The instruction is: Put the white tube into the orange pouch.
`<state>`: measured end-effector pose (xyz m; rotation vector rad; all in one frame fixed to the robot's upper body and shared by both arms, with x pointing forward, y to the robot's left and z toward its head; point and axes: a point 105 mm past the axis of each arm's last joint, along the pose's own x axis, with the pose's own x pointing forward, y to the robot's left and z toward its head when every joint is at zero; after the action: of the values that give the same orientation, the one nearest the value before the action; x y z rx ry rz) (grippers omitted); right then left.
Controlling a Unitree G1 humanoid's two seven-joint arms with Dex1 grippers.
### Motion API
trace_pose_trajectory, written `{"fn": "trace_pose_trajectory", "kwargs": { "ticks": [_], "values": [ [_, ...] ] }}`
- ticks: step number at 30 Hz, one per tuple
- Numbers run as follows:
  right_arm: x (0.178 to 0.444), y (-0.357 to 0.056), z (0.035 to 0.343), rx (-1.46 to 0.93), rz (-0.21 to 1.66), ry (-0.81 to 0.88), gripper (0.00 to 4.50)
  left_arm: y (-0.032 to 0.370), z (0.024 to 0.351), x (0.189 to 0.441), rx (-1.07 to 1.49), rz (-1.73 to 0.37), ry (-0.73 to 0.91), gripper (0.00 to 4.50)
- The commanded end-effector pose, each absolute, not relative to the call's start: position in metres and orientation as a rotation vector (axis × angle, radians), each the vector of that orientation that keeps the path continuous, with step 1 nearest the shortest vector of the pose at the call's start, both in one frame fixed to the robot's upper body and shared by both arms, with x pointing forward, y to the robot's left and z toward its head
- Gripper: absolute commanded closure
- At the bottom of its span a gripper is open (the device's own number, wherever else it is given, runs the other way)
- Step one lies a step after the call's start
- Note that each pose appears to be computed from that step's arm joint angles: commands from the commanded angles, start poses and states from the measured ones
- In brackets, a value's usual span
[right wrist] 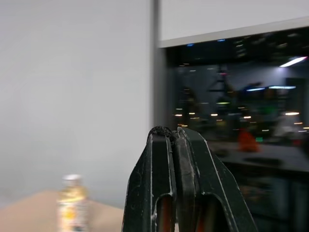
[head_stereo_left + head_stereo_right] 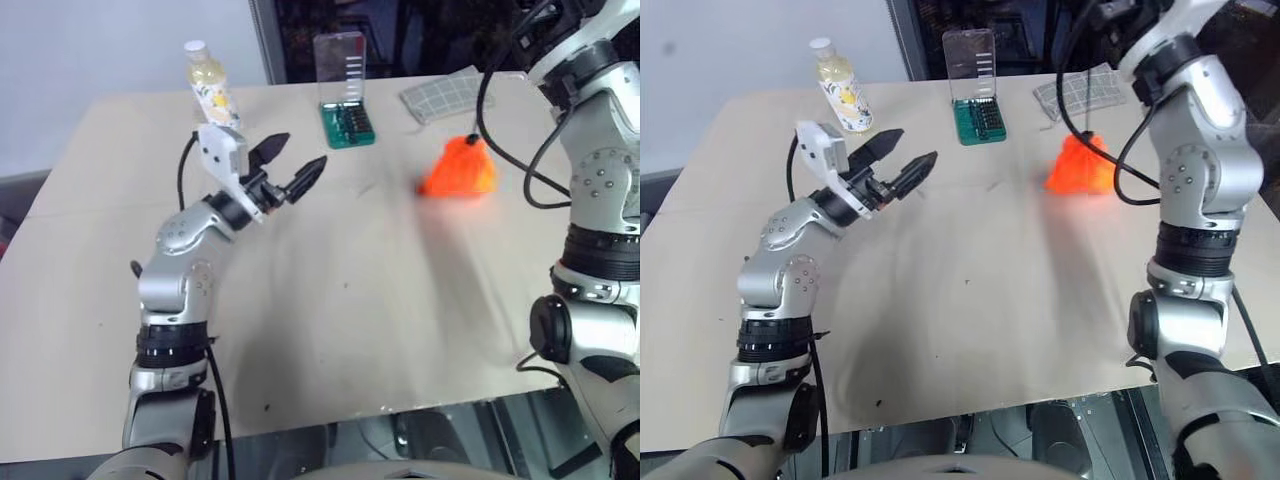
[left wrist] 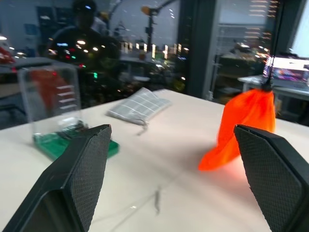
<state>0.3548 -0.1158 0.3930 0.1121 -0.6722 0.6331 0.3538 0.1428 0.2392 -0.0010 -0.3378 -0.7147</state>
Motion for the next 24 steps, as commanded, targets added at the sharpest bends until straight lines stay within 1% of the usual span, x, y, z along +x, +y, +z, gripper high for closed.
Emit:
{"fn": "trace_pose_trajectory", "kwargs": {
  "ticks": [1,3,5,8,10,12,14,17,20,23,24],
  "values": [
    [0.320,-0.087,0.418,0.112,0.810,-0.767,4.50,0.149,0.256,0.353,-0.002,-0.694,-0.404,0.29],
    [0.309,-0.070,0.410,0.111,0.924,-0.726,4.50,0.152,0.256,0.353,-0.006,-0.681,-0.403,0.29],
    [0.305,-0.058,0.393,0.093,1.004,-0.646,4.50,0.156,0.254,0.353,-0.007,-0.667,-0.396,0.29],
    [0.304,-0.048,0.351,0.026,1.099,-0.481,3.55,0.161,0.248,0.352,-0.006,-0.650,-0.380,0.29],
    [0.303,-0.048,0.320,-0.005,1.139,-0.343,2.61,0.166,0.241,0.350,-0.016,-0.637,-0.348,0.29],
    [0.293,-0.053,0.289,-0.024,1.213,-0.199,1.71,0.170,0.230,0.345,-0.032,-0.644,-0.293,0.29],
    [0.283,-0.062,0.265,-0.028,1.259,-0.096,1.71,0.173,0.215,0.336,-0.015,-0.669,-0.225,0.29],
    [0.272,-0.081,0.231,-0.054,1.274,0.053,1.71,0.179,0.186,0.318,0.055,-0.702,-0.099,0.29],
    [0.265,-0.125,0.180,-0.054,1.170,0.217,1.71,0.204,0.146,0.292,0.103,-0.675,0.072,0.29],
    [0.262,-0.168,0.154,-0.008,1.041,0.231,1.71,0.220,0.126,0.269,0.109,-0.652,0.153,0.29],
    [0.262,-0.189,0.145,0.006,0.976,0.231,1.71,0.227,0.120,0.260,0.119,-0.634,0.176,0.29]
  ]
}}
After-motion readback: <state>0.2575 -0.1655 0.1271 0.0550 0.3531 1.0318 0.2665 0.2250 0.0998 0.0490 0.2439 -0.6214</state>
